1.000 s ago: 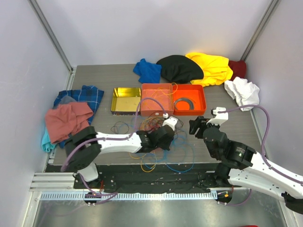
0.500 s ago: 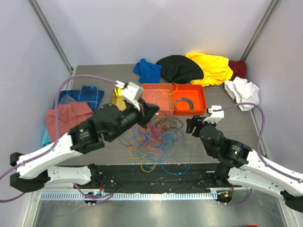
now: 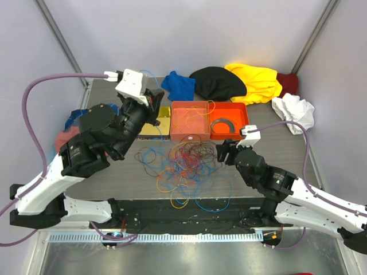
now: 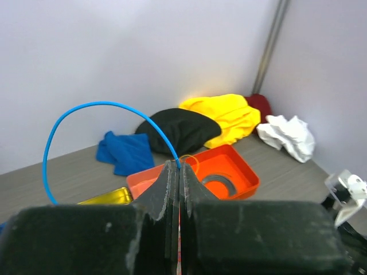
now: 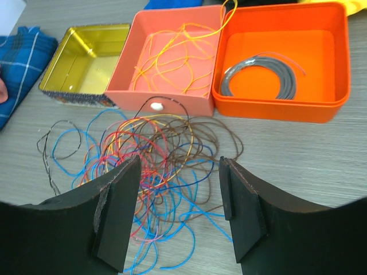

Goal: Untangle the cables

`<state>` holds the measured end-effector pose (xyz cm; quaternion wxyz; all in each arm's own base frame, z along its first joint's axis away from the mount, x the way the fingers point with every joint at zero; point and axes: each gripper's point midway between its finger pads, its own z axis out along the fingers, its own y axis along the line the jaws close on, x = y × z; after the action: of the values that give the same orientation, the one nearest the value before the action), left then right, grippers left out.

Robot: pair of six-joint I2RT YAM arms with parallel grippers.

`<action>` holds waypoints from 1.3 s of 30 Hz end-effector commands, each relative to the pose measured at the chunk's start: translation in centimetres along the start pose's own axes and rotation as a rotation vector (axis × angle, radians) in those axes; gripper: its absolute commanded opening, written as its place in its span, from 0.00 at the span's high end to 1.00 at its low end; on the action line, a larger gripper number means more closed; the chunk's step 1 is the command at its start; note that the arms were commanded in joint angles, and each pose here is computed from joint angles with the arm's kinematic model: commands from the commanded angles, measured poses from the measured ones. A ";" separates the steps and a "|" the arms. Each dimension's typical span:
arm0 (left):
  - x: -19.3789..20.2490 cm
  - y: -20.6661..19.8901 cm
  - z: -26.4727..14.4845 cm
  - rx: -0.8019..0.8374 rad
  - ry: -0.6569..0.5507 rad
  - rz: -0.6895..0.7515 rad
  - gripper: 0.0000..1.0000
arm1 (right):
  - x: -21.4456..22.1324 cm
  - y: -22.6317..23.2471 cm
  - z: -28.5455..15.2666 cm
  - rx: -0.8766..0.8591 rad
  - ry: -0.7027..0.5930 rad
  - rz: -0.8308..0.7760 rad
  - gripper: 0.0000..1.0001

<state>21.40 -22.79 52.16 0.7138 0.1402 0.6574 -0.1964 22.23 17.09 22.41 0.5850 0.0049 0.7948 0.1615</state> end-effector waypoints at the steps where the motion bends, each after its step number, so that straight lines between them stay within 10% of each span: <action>1: 0.6 2.3 1.6 -0.132 0.028 0.108 1.00 | -1.7 1.8 -0.1 -0.068 -0.034 0.042 0.36; 39: 12.7 19.7 16.6 -0.439 0.242 -0.201 1.00 | -3.1 -0.8 -1.3 -0.005 -0.090 -0.037 0.34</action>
<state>45.06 -14.04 39.19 0.6047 -0.0539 0.7905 -0.0807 21.79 15.69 23.94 0.6077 -0.0188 0.7793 0.1519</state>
